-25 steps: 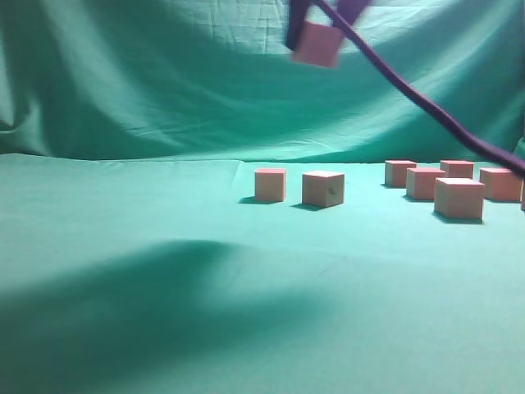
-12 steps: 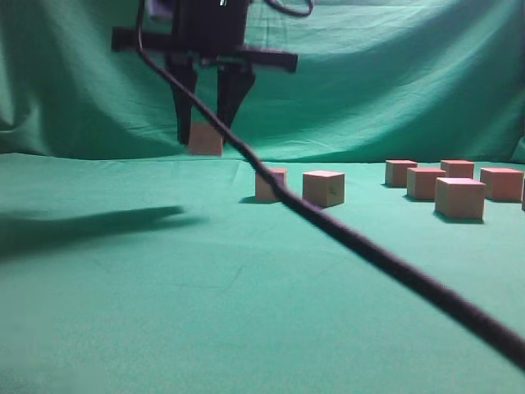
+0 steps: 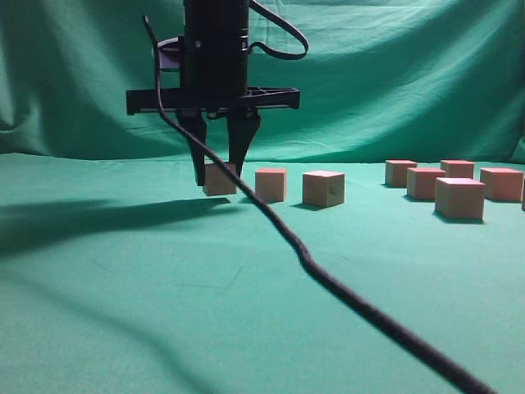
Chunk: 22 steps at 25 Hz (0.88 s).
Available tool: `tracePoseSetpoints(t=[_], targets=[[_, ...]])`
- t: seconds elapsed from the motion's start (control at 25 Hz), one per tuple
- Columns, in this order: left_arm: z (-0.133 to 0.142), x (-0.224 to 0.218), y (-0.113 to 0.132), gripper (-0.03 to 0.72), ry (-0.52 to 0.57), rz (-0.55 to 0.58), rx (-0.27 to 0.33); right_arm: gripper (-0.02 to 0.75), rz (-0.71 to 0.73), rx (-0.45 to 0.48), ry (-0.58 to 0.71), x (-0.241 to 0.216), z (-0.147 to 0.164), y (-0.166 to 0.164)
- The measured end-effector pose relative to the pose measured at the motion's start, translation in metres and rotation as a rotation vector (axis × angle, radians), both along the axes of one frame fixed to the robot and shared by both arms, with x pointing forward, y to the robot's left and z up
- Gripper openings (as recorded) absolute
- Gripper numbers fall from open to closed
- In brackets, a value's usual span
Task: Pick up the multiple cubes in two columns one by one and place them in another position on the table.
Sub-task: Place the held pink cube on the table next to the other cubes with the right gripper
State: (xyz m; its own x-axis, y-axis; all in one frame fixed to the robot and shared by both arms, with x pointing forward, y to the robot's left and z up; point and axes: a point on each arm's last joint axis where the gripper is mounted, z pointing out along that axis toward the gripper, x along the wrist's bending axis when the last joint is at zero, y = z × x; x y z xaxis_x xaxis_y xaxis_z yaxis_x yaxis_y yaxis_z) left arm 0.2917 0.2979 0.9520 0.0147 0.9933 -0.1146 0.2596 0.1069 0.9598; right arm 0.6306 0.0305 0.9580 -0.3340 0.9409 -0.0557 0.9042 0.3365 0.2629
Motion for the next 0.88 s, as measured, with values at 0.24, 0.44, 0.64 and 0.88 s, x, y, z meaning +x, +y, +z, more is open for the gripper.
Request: tracePoseSetpoints(t=[0.24, 0.44, 0.64, 0.88], targets=[[0.0000, 0.0000, 0.0000, 0.000, 0.000, 0.000, 0.000, 0.258, -0.015, -0.013, -0.005, 0.0015, -0.0042, -0.0005], [0.0000, 0.0000, 0.0000, 0.000, 0.000, 0.000, 0.000, 0.258, 0.001, -0.018, -0.004, 0.0016, -0.0050, -0.0005], [0.0000, 0.0000, 0.0000, 0.000, 0.000, 0.000, 0.000, 0.308, 0.017, -0.023, -0.004, 0.0016, -0.0050, -0.0005], [0.0000, 0.0000, 0.0000, 0.000, 0.000, 0.000, 0.000, 0.316, 0.031, -0.026, -0.005, 0.0016, -0.0050, -0.0005]])
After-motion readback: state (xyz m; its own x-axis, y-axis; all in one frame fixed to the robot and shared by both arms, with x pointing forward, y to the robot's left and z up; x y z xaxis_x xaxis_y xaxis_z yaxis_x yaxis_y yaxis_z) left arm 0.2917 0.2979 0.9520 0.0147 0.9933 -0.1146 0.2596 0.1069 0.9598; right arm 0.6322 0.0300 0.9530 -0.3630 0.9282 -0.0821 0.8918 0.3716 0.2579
